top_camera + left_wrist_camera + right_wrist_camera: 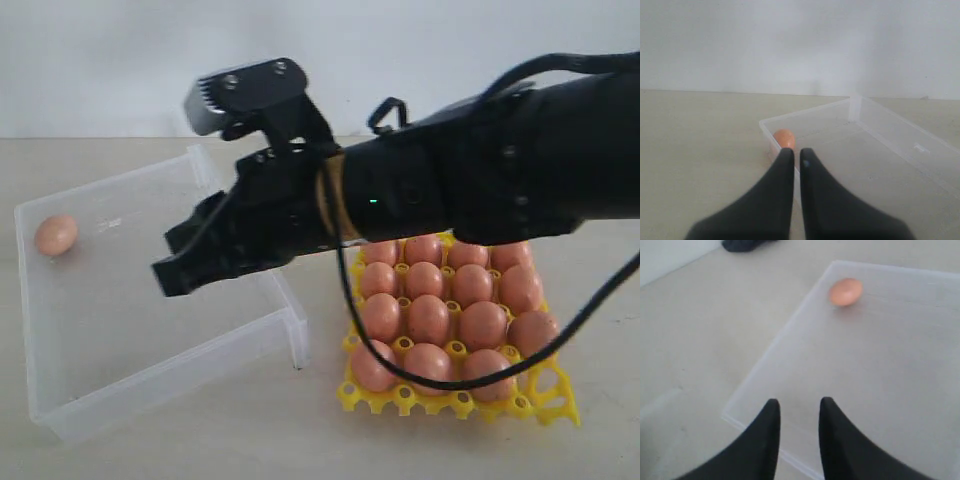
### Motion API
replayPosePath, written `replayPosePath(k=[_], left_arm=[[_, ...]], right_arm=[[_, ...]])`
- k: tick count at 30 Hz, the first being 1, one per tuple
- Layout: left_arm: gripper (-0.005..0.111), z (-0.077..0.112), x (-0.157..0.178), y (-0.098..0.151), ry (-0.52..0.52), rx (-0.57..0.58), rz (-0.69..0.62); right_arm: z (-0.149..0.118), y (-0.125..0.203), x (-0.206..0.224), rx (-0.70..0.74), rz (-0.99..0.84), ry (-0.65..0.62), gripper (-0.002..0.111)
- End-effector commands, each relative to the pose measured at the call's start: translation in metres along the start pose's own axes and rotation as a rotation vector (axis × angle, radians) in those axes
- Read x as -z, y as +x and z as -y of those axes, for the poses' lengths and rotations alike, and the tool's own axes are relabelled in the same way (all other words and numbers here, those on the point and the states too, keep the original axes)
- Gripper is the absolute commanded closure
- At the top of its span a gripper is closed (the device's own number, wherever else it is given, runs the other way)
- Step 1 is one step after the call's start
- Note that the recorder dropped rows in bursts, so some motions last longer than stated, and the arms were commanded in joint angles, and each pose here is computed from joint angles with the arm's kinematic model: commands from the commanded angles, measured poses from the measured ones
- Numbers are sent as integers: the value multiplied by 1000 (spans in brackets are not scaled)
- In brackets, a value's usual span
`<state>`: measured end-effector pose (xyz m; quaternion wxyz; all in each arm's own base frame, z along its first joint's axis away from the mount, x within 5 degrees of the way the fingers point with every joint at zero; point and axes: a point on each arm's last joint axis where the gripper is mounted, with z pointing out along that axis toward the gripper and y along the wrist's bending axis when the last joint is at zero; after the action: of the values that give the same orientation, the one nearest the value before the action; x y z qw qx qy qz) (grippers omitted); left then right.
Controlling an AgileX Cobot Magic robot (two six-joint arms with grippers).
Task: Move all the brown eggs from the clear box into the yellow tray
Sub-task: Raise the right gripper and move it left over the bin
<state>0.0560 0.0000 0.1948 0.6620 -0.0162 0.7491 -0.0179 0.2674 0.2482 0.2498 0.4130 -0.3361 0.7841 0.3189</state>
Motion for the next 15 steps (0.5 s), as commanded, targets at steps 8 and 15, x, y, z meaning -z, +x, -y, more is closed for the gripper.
replayPosePath(k=[8, 15], left_arm=[[103, 0, 0, 0, -2, 1, 5], [103, 0, 0, 0, -2, 1, 5]], right_arm=[[-15, -44, -84, -218, -48, -277, 71], [-1, -86, -102, -180, 114, -170, 71]])
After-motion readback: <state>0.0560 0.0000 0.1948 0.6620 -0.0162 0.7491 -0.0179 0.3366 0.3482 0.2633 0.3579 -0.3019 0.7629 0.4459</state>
